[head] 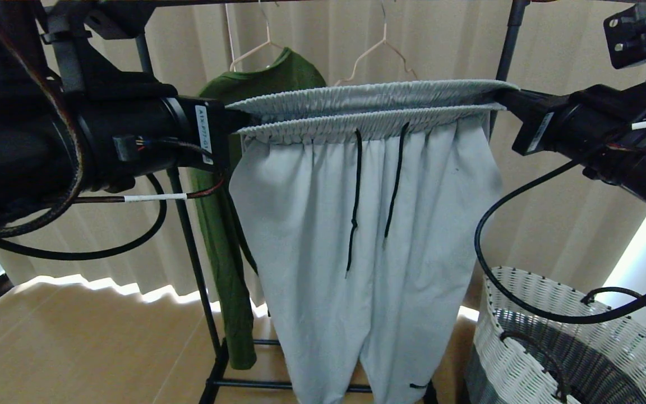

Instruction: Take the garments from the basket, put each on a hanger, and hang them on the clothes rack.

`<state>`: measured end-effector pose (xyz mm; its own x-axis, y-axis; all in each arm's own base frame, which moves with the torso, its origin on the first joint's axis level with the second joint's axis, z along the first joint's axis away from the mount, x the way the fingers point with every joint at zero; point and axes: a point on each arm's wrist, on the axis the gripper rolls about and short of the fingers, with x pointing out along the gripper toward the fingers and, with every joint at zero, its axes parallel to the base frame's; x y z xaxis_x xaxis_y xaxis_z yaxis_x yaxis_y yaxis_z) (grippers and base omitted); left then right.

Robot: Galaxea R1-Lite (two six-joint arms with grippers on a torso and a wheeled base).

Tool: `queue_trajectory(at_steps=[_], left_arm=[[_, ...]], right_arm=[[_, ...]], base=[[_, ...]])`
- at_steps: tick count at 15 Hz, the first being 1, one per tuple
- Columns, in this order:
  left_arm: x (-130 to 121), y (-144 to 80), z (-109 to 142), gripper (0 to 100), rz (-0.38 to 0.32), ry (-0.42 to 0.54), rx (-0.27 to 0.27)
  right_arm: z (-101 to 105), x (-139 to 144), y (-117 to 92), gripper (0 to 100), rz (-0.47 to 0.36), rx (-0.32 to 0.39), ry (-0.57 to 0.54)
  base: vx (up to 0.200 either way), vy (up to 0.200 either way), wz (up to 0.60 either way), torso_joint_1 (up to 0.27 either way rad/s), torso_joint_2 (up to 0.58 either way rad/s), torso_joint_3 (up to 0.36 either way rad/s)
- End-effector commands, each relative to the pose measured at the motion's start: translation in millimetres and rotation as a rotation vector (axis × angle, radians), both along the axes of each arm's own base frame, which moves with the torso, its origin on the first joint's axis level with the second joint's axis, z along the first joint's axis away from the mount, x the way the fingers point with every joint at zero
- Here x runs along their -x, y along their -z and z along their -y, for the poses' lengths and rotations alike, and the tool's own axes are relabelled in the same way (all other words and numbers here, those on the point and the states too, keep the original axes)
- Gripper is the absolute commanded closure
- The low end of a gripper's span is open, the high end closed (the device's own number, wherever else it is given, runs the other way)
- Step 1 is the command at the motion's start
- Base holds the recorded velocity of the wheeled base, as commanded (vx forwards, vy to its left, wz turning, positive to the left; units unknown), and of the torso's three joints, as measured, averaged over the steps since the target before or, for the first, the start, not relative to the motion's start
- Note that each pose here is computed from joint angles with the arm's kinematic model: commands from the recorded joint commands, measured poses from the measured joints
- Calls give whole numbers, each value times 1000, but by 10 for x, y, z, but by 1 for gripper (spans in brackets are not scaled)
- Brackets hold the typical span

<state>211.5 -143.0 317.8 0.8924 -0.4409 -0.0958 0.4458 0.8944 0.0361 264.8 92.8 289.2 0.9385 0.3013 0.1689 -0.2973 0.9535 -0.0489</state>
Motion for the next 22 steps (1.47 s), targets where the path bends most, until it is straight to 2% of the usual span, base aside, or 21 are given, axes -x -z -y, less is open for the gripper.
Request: queue_trajectory(at_steps=[1, 5, 9, 11, 14, 17, 22], left_arm=[[22, -13, -10, 100, 4, 2, 3], [47, 52, 10, 100, -9, 15, -8], [4, 50, 72, 100, 11, 32, 3], [-175, 23, 245, 100, 30, 41, 19], [-425, -15, 407, 100, 73, 30, 45], [-662, -37, 515, 100, 89, 4, 57], [-720, 3, 561, 100, 81, -21, 52]], right_arm=[[-9, -28, 34, 100, -11, 4, 3], [-4, -18, 68, 100, -21, 9, 8], [127, 224, 33, 100, -33, 17, 27], [219, 490, -60, 100, -33, 17, 25], [323, 848, -79, 100, -65, 27, 8], [326, 1192, -7, 100, -97, 41, -92], [309, 1238, 118, 100, -141, 59, -115]], base=[[0, 0, 0, 0, 0, 0], [0, 0, 0, 0, 0, 0], [0, 0, 0, 0, 0, 0], [0, 0, 0, 0, 0, 0], [0, 0, 0, 0, 0, 0], [0, 0, 0, 0, 0, 0], [0, 0, 0, 0, 0, 0]])
